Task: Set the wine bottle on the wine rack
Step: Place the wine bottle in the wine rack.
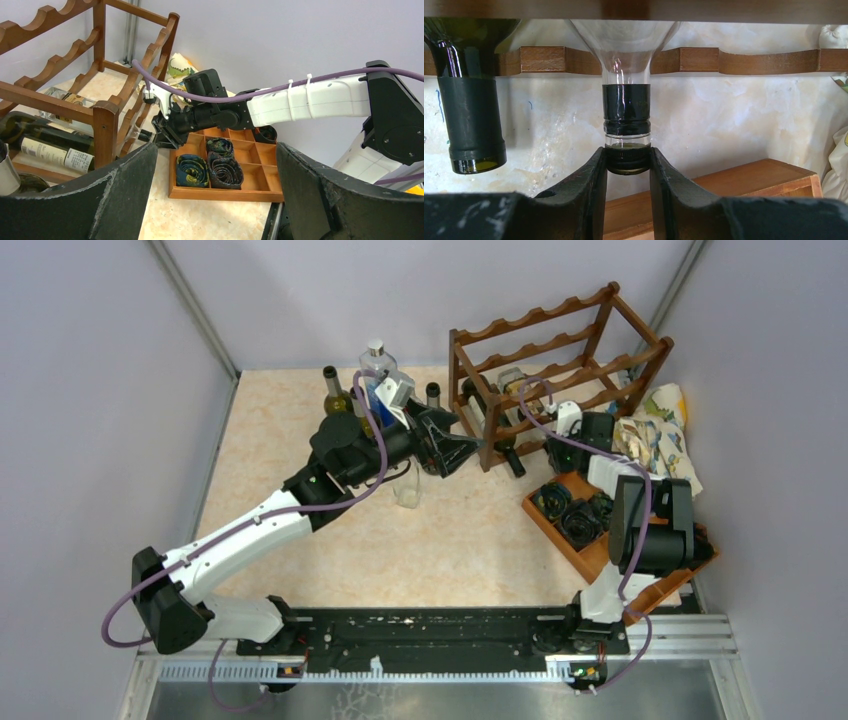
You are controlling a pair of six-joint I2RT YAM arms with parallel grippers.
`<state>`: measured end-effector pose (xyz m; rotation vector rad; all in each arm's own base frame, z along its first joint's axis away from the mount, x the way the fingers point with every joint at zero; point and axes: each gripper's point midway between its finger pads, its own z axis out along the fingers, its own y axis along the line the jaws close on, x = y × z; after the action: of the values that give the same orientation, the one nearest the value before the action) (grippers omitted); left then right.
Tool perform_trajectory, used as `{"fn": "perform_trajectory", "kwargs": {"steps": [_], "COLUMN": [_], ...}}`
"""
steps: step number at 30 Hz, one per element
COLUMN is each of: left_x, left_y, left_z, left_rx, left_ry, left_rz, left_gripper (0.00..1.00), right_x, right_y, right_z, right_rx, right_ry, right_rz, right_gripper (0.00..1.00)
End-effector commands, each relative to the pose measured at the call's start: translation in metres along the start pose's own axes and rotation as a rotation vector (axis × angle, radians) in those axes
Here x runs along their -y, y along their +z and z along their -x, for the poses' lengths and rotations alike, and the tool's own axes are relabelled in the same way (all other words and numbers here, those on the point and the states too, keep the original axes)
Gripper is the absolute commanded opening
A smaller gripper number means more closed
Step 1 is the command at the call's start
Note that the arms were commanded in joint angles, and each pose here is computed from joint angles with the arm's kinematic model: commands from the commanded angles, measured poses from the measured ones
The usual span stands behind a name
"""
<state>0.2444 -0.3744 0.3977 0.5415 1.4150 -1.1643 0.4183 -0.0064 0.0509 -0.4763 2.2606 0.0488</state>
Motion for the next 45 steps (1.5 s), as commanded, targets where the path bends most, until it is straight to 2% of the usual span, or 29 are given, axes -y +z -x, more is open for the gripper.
{"fn": "perform_trajectory", "kwargs": {"steps": [1,10,22,23,25,29,32,39,45], "left_x": [0.009,0.009,0.008,0.008,0.008,0.010,0.009,0.009,0.008], "left_y": [-0.002,-0.003,-0.007,-0.007,-0.006,-0.005,-0.005,-0.004,-0.004], "left_z": [0.017,0.018,0.018,0.017,0.017,0.018,0.019,0.017,0.018], "left_rx": [0.049,0.051,0.057,0.056,0.056,0.057,0.058,0.054,0.055], "left_ry": [0.006,0.003,0.003,0.003,0.003,0.005,0.008,0.009,0.009], "left_rz": [-0.028,-0.028,-0.020,-0.021,-0.023,-0.031,-0.024,-0.027,-0.022], "left_gripper": [0.94,0.94,0.94,0.94,0.94,0.94,0.94,0.94,0.94], "right_x": [-0.004,-0.004,0.009,0.008,0.004,0.002,0.002,0.002,0.004], "right_y": [0.000,-0.005,-0.037,-0.039,-0.040,-0.033,-0.028,-0.009,0.001], "right_z": [0.008,0.010,0.013,0.014,0.014,0.004,-0.003,0.000,0.018], "right_rx": [0.022,0.034,0.096,0.106,0.110,0.065,0.042,0.029,0.066], "right_ry": [0.021,0.024,0.045,0.040,0.030,0.027,0.028,0.018,0.016], "right_rz": [0.025,0.034,0.062,0.069,0.087,0.113,0.118,0.103,0.071], "right_gripper": [0.29,0.56,0.62,0.61,0.54,0.29,0.15,0.05,0.01]}}
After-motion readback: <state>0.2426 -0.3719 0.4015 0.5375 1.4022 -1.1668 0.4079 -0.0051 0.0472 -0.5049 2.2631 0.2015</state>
